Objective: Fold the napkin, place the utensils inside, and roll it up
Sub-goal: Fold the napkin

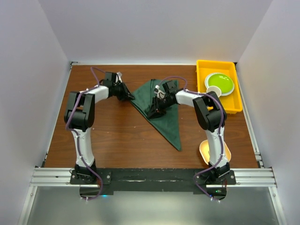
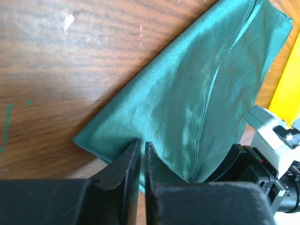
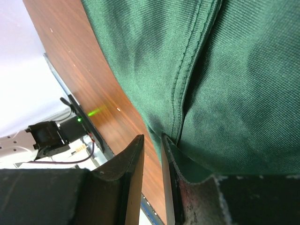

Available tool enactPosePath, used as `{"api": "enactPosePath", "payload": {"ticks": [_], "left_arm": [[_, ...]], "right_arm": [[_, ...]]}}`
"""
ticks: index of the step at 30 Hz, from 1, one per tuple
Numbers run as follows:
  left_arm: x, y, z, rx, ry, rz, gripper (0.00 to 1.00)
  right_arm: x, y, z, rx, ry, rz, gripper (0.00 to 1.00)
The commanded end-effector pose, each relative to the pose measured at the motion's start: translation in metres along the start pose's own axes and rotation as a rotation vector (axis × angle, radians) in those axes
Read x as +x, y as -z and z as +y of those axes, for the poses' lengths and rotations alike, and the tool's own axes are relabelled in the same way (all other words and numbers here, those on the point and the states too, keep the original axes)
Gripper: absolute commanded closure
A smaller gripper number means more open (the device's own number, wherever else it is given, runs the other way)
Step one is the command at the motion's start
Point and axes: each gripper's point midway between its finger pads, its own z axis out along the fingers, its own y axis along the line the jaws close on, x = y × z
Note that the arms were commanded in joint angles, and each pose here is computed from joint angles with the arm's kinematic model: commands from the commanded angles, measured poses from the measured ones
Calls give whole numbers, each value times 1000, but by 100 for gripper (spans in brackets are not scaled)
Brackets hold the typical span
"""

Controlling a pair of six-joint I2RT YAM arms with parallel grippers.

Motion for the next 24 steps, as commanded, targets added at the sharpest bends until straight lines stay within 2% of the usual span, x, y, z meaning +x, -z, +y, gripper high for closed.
{"api": "enactPosePath", "payload": {"ticks": [1, 4, 5, 7, 11, 15, 16, 17, 19, 22, 24], "left_arm": [[-22, 11, -20, 36, -83, -33, 80], [-20, 17, -48, 95, -114, -37, 75], [-19, 19, -57, 113, -118, -37, 75], [-10, 20, -73, 138, -134, -30, 75], [11, 12, -88, 172, -143, 3, 80], [27, 8, -85, 181, -138, 42, 83], [33, 6, -83, 179, -142, 55, 84], [37, 7, -83, 180, -143, 62, 84], [45, 8, -80, 175, -146, 81, 84], [49, 17, -82, 177, -165, 87, 84], [50, 26, -83, 159, -182, 88, 83]], "right_arm": [[-18, 19, 24, -24, 61, -47, 75], [-44, 42, 50, -49, 95, -140, 72], [-59, 48, 62, -62, 104, -189, 65], [-79, 55, 65, -59, 103, -245, 60], [-135, 71, 74, -56, 104, -401, 50], [-177, 73, 70, -64, 85, -477, 50], [-190, 79, 81, -80, 110, -506, 50], [-196, 68, 69, -73, 95, -498, 50], [-210, 69, 78, -96, 103, -518, 52], [-207, 61, 54, -11, 27, -480, 55], [-197, 75, 51, 43, 0, -474, 55]]}}
